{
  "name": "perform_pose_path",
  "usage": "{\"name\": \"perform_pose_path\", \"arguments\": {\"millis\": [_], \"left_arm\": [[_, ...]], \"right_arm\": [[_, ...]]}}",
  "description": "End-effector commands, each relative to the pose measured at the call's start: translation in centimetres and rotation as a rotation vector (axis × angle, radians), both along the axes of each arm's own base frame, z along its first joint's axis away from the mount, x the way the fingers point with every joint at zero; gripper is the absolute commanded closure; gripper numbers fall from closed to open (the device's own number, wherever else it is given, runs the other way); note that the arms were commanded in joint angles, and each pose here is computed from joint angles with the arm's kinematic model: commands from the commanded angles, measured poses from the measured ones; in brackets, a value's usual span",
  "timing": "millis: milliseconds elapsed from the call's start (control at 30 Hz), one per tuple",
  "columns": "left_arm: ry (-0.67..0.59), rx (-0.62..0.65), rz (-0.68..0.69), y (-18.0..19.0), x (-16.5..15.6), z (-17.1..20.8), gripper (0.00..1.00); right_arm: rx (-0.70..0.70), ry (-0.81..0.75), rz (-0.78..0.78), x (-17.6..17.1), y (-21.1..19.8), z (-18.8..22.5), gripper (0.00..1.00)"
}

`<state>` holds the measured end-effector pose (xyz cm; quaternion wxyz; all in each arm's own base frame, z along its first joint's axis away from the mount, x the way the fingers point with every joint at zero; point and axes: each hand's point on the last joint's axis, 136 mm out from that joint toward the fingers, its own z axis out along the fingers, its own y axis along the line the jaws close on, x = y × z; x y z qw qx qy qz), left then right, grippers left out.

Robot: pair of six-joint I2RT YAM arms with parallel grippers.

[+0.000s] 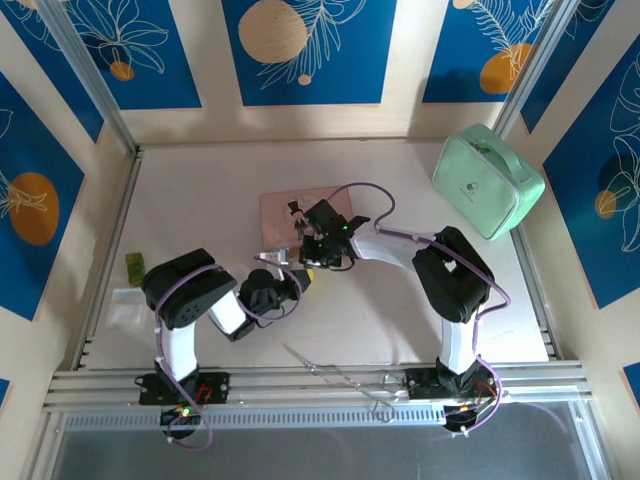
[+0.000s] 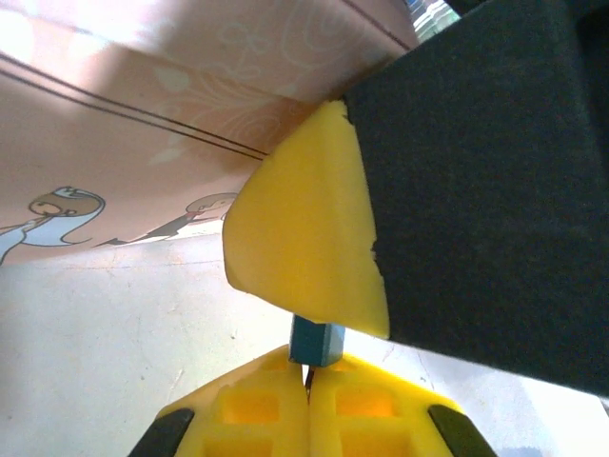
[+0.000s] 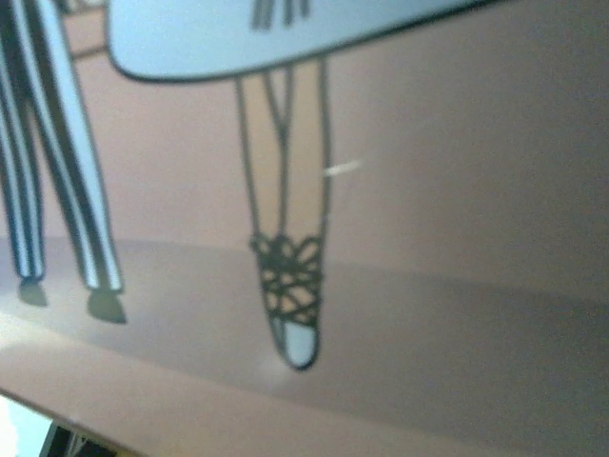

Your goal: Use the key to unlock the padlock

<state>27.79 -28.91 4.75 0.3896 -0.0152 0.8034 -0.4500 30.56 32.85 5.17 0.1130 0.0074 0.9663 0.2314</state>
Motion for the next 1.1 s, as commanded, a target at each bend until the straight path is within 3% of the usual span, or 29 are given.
{"name": "perform_pose_path", "arguments": {"millis": [0, 33, 100, 167, 233, 267, 633, 733, 900, 1067], "left_arm": [[-0.058, -0.042, 0.015, 0.2, 0.0, 2.1, 0.75], [-0.059, -0.034, 0.024, 0.5, -0.1, 1.9, 0.67], [-0.060, -0.023, 0.039, 1.1, -0.2, 1.8, 0.63], [-0.062, -0.021, 0.038, 1.2, -0.3, 1.8, 0.66], [-0.061, -0.024, 0.026, 1.0, -0.4, 1.9, 0.77], [-0.060, -0.028, 0.022, 0.8, -0.3, 1.9, 0.79], [-0.055, -0.039, -0.031, -0.7, -0.8, 1.8, 0.69], [-0.049, -0.038, -0.038, -0.9, -0.8, 1.6, 0.78], [-0.035, -0.037, -0.041, -1.3, -0.6, 1.0, 0.80], [-0.031, -0.002, 0.008, -0.3, -0.2, 0.7, 1.00]], "right_arm": [[-0.066, 0.054, -0.025, -1.2, -1.1, -0.6, 0.97], [-0.072, 0.064, -0.030, -1.3, -1.2, -0.7, 0.98], [-0.074, 0.079, -0.034, -1.5, -1.2, -0.8, 0.99], [-0.079, 0.092, -0.037, -1.6, -1.1, -0.9, 1.00], [-0.082, 0.098, -0.036, -1.7, -1.0, -0.9, 1.00], [-0.080, 0.102, -0.034, -1.7, -0.9, -0.8, 1.00], [-0.076, 0.125, -0.043, -1.7, -0.6, -1.0, 1.00], [-0.072, 0.133, -0.047, -1.8, -0.6, -1.0, 1.00], [-0.059, 0.146, -0.053, -1.9, -0.5, -1.1, 1.00], [-0.063, 0.166, -0.061, -2.3, -0.6, -0.8, 1.00]]}}
